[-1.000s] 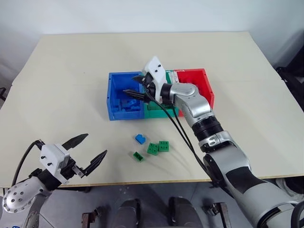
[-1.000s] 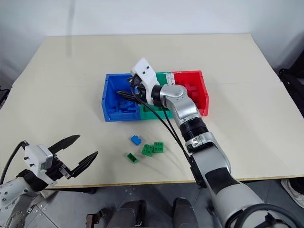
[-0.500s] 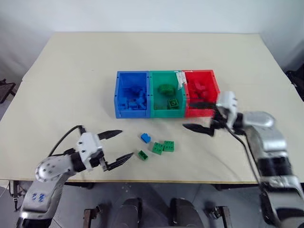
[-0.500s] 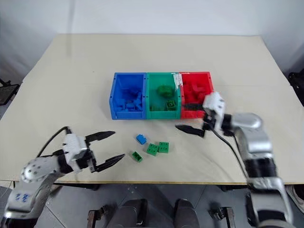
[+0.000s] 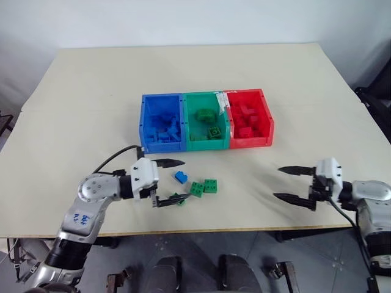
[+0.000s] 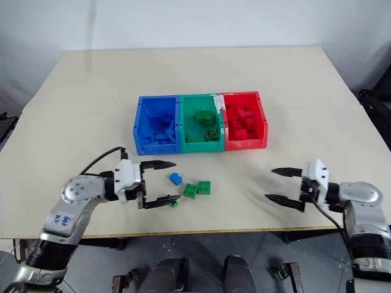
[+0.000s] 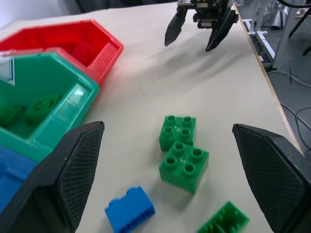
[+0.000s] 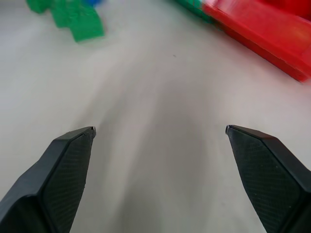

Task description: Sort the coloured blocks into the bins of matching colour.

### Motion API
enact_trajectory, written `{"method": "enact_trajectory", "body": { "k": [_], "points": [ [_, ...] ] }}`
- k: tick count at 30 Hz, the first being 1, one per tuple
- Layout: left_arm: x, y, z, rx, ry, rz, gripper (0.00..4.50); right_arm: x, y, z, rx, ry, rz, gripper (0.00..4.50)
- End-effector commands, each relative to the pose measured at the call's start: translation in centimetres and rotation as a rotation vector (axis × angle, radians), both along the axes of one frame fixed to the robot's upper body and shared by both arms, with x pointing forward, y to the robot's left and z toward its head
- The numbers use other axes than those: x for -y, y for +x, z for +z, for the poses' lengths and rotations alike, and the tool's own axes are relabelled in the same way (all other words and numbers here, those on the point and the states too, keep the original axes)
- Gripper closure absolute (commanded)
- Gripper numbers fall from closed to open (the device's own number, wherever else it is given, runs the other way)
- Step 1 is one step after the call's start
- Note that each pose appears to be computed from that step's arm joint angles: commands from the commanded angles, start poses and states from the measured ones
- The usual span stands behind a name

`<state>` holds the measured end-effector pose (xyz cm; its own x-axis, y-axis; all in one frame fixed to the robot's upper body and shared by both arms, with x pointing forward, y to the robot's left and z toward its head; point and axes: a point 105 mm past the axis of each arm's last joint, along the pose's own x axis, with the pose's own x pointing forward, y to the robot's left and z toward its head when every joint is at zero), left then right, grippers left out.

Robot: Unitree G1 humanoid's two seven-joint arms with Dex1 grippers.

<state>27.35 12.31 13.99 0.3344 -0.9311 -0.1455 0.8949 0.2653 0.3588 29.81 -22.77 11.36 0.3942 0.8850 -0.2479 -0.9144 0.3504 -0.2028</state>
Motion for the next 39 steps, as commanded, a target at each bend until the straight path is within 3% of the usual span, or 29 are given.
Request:
{"method": "enact_trajectory", "body": {
  "k": [1, 8, 13, 16, 23, 29, 32, 36, 39],
  "points": [
    [-2.1, -0.9, 0.7, 0.013, -0.033, 0.056, 0.00, -4.0, 0.6, 0.9, -0.012, -0.035, 0.125, 0.01],
    [-5.3, -3.2, -0.5, -0.035, -0.011, 0.173, 0.00, -10.5, 1.9, 0.4, -0.026, -0.086, 0.251, 0.01],
    [-5.5, -3.9, -0.2, -0.032, -0.016, 0.203, 0.00, -12.6, 2.1, -0.7, -0.042, -0.106, 0.300, 0.01],
    [-5.4, -3.8, 0.0, -0.022, -0.023, 0.216, 0.00, -13.6, 1.6, -1.4, -0.060, -0.102, 0.326, 0.62],
    [-5.0, -3.9, 0.2, -0.016, -0.028, 0.207, 0.00, -13.8, 1.4, -1.6, -0.053, -0.092, 0.306, 2.98],
    [-4.3, -3.4, 0.8, -0.008, -0.038, 0.184, 0.00, -12.8, 1.6, -0.8, -0.029, -0.063, 0.256, 3.05],
    [-3.8, -3.1, 1.6, 0.005, -0.079, 0.191, 0.00, -12.7, 2.2, 1.2, 0.005, 0.019, 0.207, 3.05],
    [-3.7, -2.3, 2.9, 0.029, -0.160, 0.244, 0.00, -13.3, 6.1, 7.7, 0.097, 0.222, 0.003, 3.05],
    [-4.3, -2.3, 2.9, 0.025, -0.169, 0.281, 0.00, -13.7, 8.5, 10.7, 0.154, 0.279, -0.112, 3.05]
  ]
}}
